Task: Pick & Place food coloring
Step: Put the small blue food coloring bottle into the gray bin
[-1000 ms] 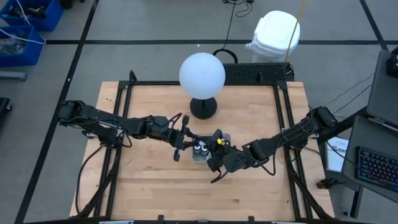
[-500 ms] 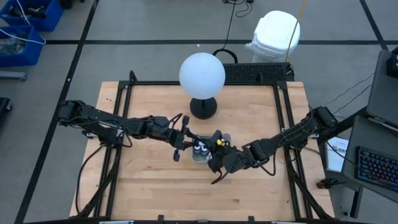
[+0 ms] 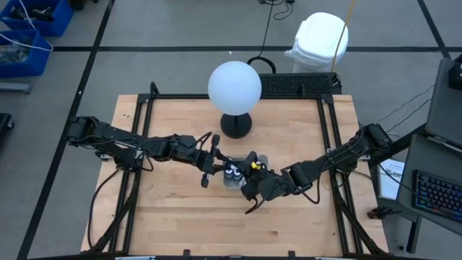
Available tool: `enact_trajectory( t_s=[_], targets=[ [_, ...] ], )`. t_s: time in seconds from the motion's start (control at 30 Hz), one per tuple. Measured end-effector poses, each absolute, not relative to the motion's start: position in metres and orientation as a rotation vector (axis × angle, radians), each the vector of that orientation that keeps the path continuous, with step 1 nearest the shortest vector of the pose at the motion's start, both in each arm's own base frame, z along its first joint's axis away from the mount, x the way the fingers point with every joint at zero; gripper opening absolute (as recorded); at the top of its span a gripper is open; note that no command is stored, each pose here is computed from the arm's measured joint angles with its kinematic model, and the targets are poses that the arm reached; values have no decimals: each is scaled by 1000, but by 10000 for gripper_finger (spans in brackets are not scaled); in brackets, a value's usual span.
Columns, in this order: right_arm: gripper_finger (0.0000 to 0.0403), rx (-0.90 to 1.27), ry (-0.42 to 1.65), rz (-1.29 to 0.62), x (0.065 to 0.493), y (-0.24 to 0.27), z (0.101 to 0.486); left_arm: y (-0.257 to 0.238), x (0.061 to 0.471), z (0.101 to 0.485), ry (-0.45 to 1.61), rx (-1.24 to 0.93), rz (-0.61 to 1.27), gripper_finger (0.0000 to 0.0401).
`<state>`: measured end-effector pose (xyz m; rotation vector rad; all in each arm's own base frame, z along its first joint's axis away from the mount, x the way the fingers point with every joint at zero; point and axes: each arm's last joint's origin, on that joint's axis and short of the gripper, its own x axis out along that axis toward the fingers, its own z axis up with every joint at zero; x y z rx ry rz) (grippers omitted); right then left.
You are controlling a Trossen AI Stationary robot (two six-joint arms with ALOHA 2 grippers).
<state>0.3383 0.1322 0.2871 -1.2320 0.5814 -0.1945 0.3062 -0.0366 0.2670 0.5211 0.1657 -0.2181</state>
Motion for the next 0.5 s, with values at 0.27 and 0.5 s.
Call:
enact_trajectory(
  t_s=[0.27,0.5],
  targets=[
    [76,-1261,571,-159,337,137,287,-37,306,267,167,520,-229,88],
    [76,-1257,570,-158,337,137,287,-37,306,267,168,518,-227,88]
  ],
)
